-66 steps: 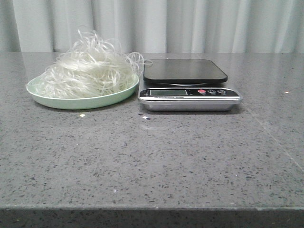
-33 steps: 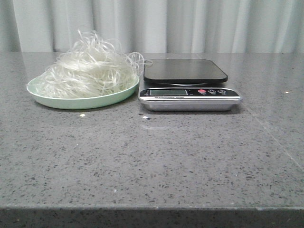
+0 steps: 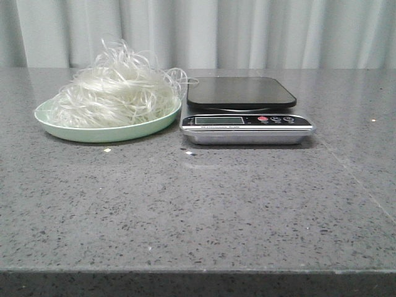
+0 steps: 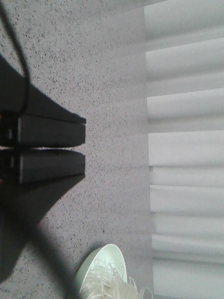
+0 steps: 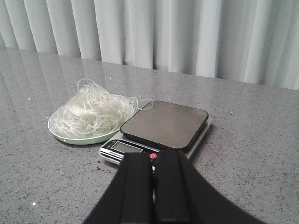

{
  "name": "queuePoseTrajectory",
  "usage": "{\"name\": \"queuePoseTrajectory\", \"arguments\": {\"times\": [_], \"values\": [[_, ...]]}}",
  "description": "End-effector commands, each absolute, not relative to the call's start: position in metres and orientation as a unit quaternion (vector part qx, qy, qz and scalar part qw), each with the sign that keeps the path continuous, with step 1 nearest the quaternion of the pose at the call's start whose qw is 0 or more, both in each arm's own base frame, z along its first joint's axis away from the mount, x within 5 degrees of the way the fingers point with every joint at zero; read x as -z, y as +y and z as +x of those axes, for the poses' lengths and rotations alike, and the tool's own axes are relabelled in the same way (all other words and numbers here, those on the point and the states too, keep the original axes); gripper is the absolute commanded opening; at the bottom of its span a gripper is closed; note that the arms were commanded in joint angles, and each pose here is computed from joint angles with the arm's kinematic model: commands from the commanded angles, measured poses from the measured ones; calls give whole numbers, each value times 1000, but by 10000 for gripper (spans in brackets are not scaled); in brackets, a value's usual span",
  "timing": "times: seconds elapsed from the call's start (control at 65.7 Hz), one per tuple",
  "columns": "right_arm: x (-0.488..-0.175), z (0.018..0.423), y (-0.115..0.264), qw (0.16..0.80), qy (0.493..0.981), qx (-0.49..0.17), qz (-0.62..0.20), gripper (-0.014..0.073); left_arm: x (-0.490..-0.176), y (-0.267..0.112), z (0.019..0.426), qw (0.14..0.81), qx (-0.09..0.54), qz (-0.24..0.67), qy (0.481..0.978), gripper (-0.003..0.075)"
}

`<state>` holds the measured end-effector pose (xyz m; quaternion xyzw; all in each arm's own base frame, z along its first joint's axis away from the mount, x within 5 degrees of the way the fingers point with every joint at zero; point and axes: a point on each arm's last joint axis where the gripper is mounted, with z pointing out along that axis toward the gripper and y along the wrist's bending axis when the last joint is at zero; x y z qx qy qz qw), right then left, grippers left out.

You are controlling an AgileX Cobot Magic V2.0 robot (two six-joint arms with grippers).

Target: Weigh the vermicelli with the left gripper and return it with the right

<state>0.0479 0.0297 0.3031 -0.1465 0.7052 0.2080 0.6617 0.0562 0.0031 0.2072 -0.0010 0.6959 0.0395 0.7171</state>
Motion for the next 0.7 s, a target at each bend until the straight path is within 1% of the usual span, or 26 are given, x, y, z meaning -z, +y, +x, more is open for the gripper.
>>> {"name": "queuePoseTrajectory", "arguments": {"times": [0.0,0.046,0.137,0.304,0.32,0.335,0.396,0.518,0.685], "values": [[-314,48,28,696,674,-209,-132,167,-214,3,54,750,-42,-4,660,127],[-312,47,26,698,674,-202,-131,167,-214,3,54,750,-42,-4,660,127],[-306,50,22,714,671,-158,-117,167,-214,3,54,750,-42,-4,660,127],[-287,59,9,743,664,-72,-37,167,-214,3,54,750,-42,-4,660,127],[-287,59,9,743,664,-72,-37,167,-214,3,54,750,-42,-4,660,127],[-283,59,7,747,662,-55,-20,167,-214,3,54,750,-42,-4,660,127],[-274,60,2,754,657,-29,3,167,-214,3,54,750,-42,-4,660,127],[-254,58,-3,768,639,2,27,167,-214,3,54,750,-42,-4,660,127],[-232,52,-3,791,611,24,13,167,-214,3,54,750,-42,-4,660,127]]}}
